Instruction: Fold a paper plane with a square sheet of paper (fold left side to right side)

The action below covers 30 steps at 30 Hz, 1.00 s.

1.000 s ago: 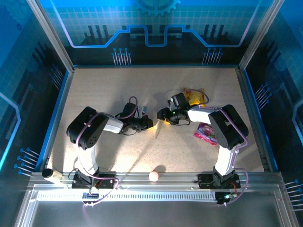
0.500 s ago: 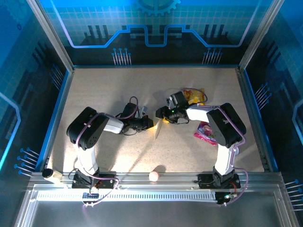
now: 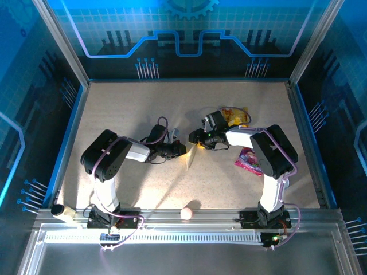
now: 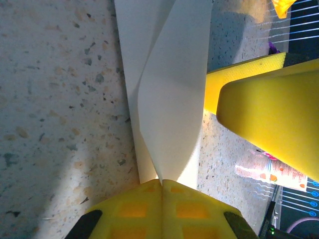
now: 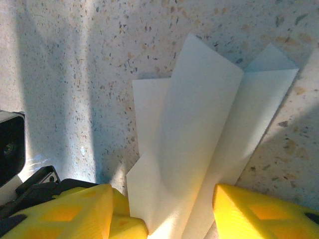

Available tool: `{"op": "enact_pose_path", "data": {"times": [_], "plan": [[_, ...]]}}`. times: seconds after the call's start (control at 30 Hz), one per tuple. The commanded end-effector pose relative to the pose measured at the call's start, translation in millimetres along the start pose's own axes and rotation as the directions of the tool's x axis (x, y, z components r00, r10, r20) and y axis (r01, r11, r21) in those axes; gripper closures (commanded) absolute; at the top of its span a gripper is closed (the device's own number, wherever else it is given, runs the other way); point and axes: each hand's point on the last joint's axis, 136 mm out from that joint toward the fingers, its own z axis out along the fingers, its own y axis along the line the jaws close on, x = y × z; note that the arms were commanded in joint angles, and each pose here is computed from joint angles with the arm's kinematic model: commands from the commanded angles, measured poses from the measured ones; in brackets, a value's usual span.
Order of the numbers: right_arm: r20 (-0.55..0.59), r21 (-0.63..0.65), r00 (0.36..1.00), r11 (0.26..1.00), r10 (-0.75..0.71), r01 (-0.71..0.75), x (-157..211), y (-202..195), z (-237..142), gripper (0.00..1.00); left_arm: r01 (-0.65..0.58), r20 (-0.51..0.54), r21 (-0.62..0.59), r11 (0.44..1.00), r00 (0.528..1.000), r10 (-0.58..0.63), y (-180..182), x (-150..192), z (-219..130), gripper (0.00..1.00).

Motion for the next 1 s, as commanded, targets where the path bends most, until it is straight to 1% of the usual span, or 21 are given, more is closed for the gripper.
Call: {"op": "enact_pose_path", "data": {"times": [0.0,0.17,0.37,0.5,0.6,0.7,0.87,0.97], "plan": [[-0.011,0.004,1.0,1.0,-0.004,0.004,7,-2,-5,0.44,-0.029,-0.011,-0.079,0.996,1.0,0.028,17,5,16,1.0],[0.014,-0.002,1.0,1.0,-0.016,0.016,6,5,-19,0.45,-0.02,-0.031,-0.111,0.994,0.999,0.016,26,9,19,1.0],[0.046,0.008,0.998,1.0,-0.03,0.03,6,10,-36,0.46,-0.026,-0.043,-0.128,0.991,0.999,0.02,28,9,20,1.0],[0.036,0.025,0.998,0.998,-0.06,0.059,0,18,-39,0.6,-0.026,-0.048,-0.135,0.991,0.999,0.019,29,9,21,1.0],[0.014,0.044,0.997,0.996,-0.076,0.075,-4,23,-31,0.7,-0.024,-0.05,-0.138,0.99,0.999,0.018,30,9,21,1.0],[-0.006,0.055,0.997,0.996,-0.073,0.074,-7,25,-21,0.76,-0.025,-0.052,-0.141,0.99,0.998,0.018,30,9,22,1.0],[-0.04,0.08,0.997,0.994,-0.066,0.069,-5,21,-6,0.81,-0.024,-0.054,-0.149,0.989,0.998,0.016,32,9,22,1.0],[-0.06,0.093,0.996,0.994,-0.058,0.064,-2,17,1,0.81,-0.025,-0.058,-0.154,0.988,0.998,0.016,32,9,22,1.0]]}}
